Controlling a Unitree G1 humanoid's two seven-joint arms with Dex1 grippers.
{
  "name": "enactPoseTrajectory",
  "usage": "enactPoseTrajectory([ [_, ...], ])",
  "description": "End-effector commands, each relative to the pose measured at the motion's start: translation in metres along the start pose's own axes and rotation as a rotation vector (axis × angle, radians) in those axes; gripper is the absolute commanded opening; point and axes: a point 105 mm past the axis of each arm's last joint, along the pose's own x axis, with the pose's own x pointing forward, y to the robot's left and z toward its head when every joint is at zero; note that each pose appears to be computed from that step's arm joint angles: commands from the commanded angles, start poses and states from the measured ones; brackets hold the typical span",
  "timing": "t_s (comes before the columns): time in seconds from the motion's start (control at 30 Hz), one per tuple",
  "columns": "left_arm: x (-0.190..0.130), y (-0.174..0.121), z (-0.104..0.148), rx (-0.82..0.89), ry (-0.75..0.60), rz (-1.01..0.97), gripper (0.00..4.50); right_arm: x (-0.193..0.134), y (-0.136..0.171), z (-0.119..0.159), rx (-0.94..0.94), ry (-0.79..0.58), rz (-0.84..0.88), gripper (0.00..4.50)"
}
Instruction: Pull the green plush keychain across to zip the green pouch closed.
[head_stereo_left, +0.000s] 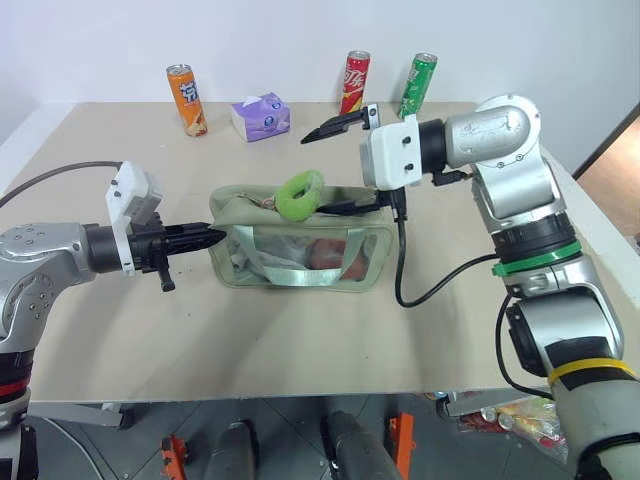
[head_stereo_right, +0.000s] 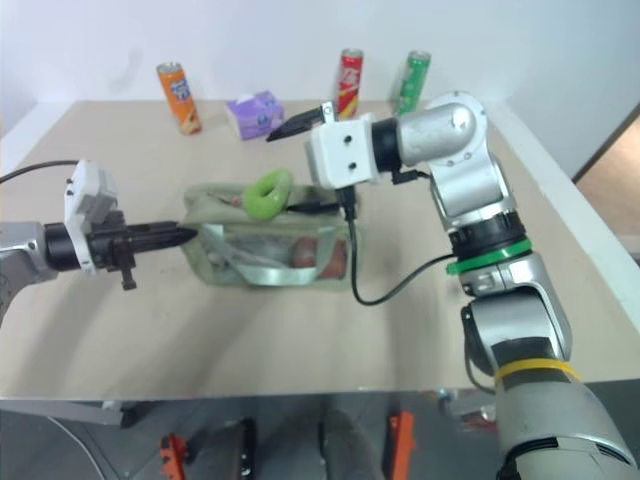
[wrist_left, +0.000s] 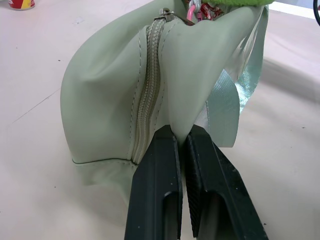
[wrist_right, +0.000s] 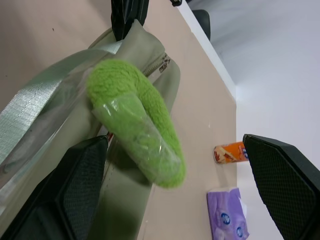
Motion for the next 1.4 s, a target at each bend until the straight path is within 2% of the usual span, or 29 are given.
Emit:
enactPoseTrajectory([
  [0.03, -0.002, -0.003, 0.012, 0.045, -0.035, 0.003, 0.0, 0.0, -0.014, 0.013, -0.072, -0.019, -0.02, 3.98],
  [0.27, -0.001, -0.002, 0.011, 0.038, -0.038, 0.007, 0.0, 0.004, -0.012, 0.015, -0.063, -0.053, 0.013, 1.71],
  [0.4, -0.001, -0.001, 0.011, 0.039, -0.039, 0.008, 0.0, 0.003, -0.011, 0.015, -0.054, -0.058, 0.013, 0.24],
  [0.43, -0.001, -0.001, 0.012, 0.04, -0.039, 0.008, 0.0, 0.003, -0.011, 0.014, -0.052, -0.059, 0.012, 0.11],
  [0.73, 0.0, 0.001, 0.012, 0.04, -0.038, 0.006, 0.0, -0.008, -0.011, 0.001, -0.011, 0.0, -0.018, 0.11],
  [1.03, 0.003, 0.0, 0.011, 0.032, -0.038, -0.008, 0.0, -0.073, -0.023, -0.036, 0.181, 0.179, -0.156, 0.11],
  [1.4, 0.01, 0.003, 0.013, 0.034, -0.04, -0.038, 0.0, -0.152, -0.025, -0.073, 0.2, 0.496, -0.283, 0.11],
])
